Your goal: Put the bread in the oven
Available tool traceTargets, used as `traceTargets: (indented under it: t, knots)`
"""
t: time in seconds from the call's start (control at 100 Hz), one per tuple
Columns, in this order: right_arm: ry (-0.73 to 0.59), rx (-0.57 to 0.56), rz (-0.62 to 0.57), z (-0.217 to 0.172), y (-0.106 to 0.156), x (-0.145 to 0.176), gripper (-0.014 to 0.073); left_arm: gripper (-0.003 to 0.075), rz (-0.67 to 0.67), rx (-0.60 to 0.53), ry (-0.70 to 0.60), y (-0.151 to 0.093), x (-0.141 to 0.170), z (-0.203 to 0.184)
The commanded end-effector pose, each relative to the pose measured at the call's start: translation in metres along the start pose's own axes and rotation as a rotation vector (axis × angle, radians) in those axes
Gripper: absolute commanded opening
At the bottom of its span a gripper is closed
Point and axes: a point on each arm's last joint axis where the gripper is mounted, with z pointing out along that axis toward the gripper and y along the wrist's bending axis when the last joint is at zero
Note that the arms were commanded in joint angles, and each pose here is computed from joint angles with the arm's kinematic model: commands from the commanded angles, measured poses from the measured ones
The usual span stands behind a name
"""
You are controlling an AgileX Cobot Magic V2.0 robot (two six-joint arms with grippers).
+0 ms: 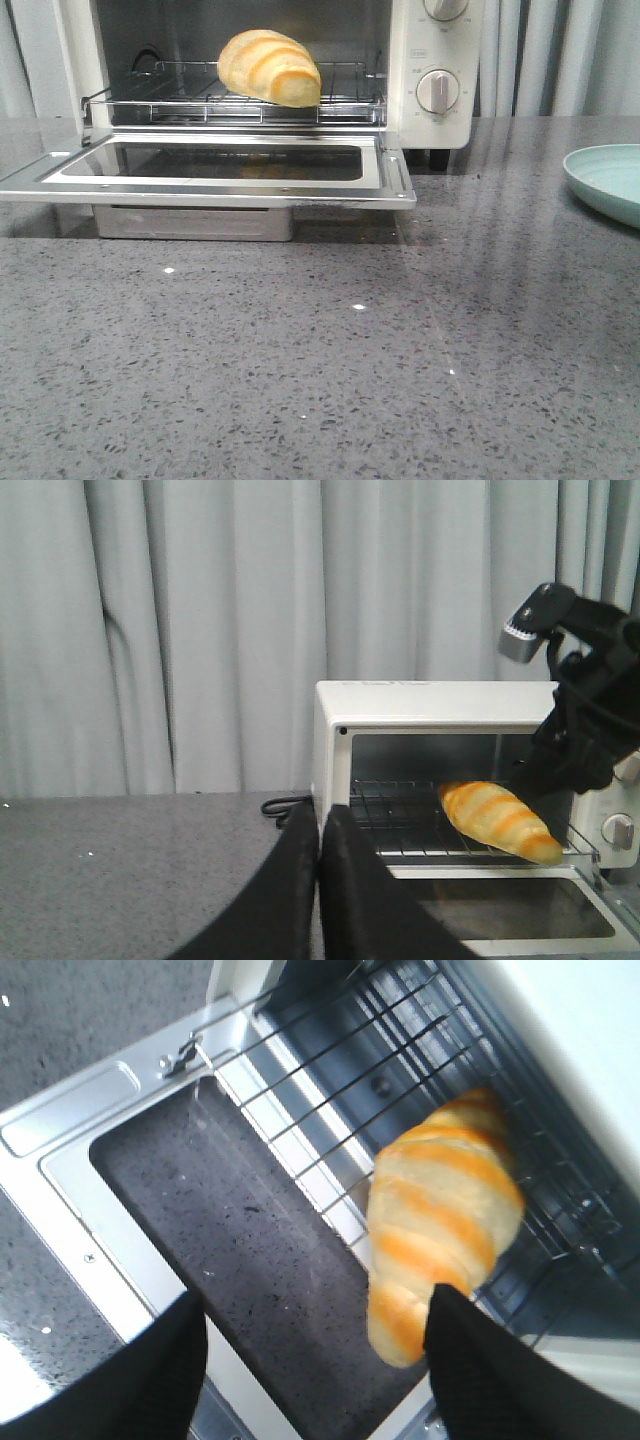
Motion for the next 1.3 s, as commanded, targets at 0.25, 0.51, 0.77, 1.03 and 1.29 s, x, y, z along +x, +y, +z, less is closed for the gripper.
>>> traceTargets:
  t: [0.25, 0.51, 0.77, 1.03, 1.29]
  knots:
    - [-0.107, 0.044, 0.076, -0.083, -0.033, 0.009, 0.0288, -0.0022, -0.113, 0.025, -0.132, 0.003, 0.024, 0.023]
    - [-0.009, 0.081, 0.027, -0.071, -0.031, 0.03, 0.0116, -0.0021, -0.124, -0.015, -0.182, 0.011, 0.052, 0.043]
    - [0.101, 0.112, 0.039, -0.057, -0.032, 0.058, 0.0087, -0.0021, -0.119, -0.043, -0.121, 0.016, 0.087, 0.057]
    - [0.145, 0.144, 0.106, -0.068, -0.05, 0.089, 0.0087, -0.0021, -0.124, -0.053, -0.038, 0.019, 0.114, 0.064]
    - [0.149, 0.185, 0.201, -0.096, -0.068, 0.125, 0.0087, -0.0021, -0.149, -0.053, -0.011, 0.019, 0.124, 0.066]
